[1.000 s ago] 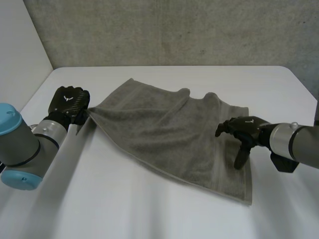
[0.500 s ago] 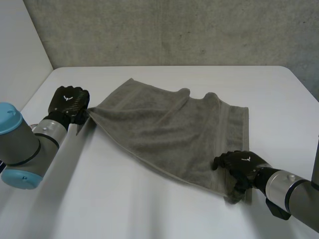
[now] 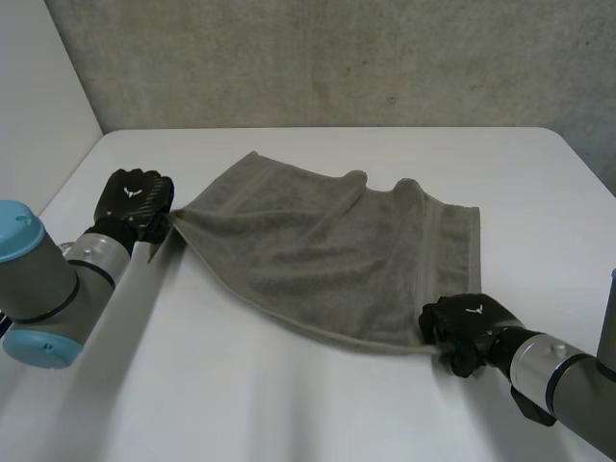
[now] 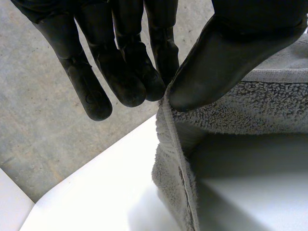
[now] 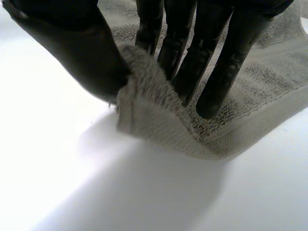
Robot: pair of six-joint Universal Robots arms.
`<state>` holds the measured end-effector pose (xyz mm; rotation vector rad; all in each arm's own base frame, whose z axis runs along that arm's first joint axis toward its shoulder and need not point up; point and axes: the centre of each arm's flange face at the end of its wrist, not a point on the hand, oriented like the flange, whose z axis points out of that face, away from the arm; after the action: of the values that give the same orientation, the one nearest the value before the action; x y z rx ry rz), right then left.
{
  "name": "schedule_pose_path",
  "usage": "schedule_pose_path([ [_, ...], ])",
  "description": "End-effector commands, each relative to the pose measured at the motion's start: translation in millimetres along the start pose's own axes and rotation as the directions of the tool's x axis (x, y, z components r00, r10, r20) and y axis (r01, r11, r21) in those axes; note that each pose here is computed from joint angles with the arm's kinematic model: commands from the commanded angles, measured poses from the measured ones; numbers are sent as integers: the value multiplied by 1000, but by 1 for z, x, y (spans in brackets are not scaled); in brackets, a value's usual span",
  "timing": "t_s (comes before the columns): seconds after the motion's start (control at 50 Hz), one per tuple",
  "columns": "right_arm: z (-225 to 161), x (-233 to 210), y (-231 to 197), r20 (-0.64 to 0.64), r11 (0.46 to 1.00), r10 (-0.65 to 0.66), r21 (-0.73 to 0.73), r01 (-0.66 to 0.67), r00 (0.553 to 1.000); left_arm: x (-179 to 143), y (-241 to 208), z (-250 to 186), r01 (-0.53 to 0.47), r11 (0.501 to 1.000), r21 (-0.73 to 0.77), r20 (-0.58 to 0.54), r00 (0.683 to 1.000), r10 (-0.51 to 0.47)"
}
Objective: Fold the towel.
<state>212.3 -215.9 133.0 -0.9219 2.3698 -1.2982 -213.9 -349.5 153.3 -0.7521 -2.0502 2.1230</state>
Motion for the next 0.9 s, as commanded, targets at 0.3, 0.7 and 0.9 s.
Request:
schedule_pose_path([
  [0.3,-104,39,-212,-229,818,-61,546,180,971,-23,-131,-28,-55,954,294,8,998,55],
  [0.7,-65,71,-261,-420,837,-144,432,337,896,-42,-168,6,150,951,270,-118,985,-122],
  [0.9,15,55,-243,-413,838,-234,374,398,880,-36,-92,81,100,982,162,-120,990,-81],
])
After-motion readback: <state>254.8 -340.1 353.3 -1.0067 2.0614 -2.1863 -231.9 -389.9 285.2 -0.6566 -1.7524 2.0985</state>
